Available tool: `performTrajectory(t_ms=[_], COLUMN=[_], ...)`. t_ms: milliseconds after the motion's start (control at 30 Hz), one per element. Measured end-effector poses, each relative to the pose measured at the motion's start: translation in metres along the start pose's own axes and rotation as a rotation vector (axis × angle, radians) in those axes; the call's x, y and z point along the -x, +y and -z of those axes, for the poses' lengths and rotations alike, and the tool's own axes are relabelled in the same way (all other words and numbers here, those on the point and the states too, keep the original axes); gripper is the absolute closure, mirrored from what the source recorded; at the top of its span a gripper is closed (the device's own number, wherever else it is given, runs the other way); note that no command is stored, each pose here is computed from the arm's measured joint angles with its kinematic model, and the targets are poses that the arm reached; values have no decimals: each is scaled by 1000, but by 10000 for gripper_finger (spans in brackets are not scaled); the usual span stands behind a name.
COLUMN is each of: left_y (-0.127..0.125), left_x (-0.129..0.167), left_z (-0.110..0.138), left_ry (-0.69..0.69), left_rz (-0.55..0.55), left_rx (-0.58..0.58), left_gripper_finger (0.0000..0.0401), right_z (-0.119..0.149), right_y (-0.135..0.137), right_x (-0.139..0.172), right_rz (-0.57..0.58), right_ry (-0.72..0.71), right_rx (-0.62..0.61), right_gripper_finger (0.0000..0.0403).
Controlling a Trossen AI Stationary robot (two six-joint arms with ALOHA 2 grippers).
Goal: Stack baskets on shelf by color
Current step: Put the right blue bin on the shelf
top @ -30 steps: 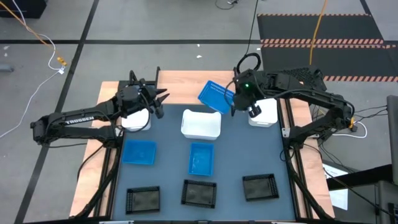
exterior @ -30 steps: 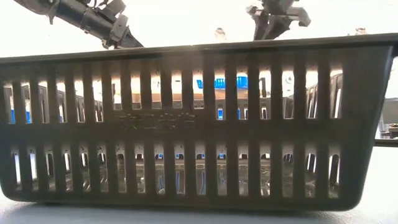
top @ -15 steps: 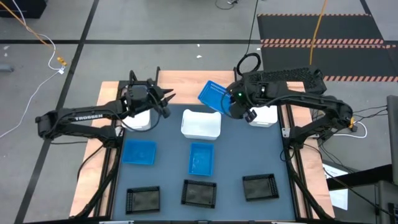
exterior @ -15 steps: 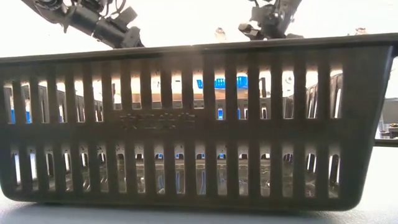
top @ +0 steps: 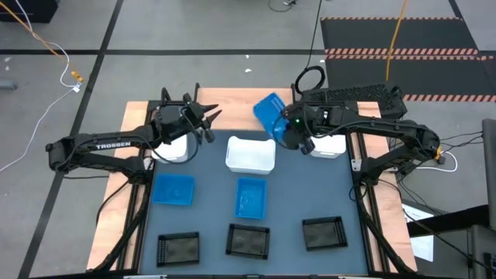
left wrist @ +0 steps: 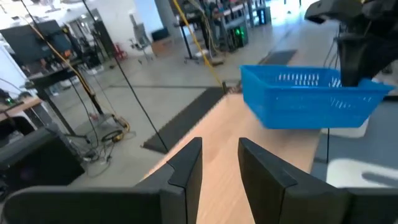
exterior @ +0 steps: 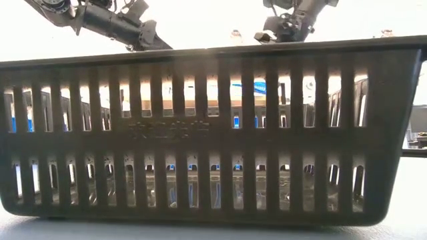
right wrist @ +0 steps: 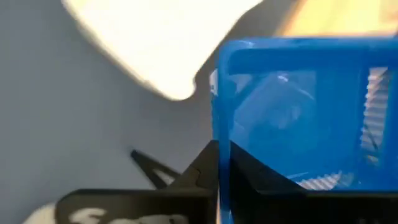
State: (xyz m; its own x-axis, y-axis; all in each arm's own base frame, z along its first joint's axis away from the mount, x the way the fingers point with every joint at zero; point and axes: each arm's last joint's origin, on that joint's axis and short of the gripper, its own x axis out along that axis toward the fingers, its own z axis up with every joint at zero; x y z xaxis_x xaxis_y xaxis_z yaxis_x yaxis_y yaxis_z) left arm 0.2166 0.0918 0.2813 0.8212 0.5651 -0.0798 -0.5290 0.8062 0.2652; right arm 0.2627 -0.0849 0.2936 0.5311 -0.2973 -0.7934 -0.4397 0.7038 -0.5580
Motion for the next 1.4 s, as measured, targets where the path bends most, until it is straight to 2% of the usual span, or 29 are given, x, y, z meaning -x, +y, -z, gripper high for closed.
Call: performTrajectory(t_ms=[100,200,300,367,467,800,933,1133,1267,1400], left_y=[0,1,1,1,0,0,3,9,14,20], left_x=[0,0,0,-2,-6,-20,-15,-3,9,24], left_z=[-2,-2,-6,-7,-7,7,1,-9,-19,-27], left_ry=[-17,-24,-59,-85,-104,-45,-73,-118,-156,-168], left_rz=[-4,-6,-15,-21,-24,-39,-48,-64,-99,-135], left_rx=[6,8,29,56,79,20,-13,-56,-145,-134], left_gripper_finger=[295,295,295,295,295,295,295,295,295,295], right_z=[-5,-11,-13,-14,-16,-19,-18,-20,-19,-18], right_y=[-9,-29,-44,-49,-51,-44,-40,-44,-43,-43], right_x=[1,2,-2,-5,-5,-9,-15,-17,-17,-17], right_rz=[79,159,180,149,117,84,56,85,83,77], right_ry=[-56,-110,-2,67,98,123,158,124,131,139], right_rx=[-216,-422,-570,-592,-589,-631,-648,-698,-718,-715], right_gripper_finger=[396,399,400,400,401,400,395,392,369,329])
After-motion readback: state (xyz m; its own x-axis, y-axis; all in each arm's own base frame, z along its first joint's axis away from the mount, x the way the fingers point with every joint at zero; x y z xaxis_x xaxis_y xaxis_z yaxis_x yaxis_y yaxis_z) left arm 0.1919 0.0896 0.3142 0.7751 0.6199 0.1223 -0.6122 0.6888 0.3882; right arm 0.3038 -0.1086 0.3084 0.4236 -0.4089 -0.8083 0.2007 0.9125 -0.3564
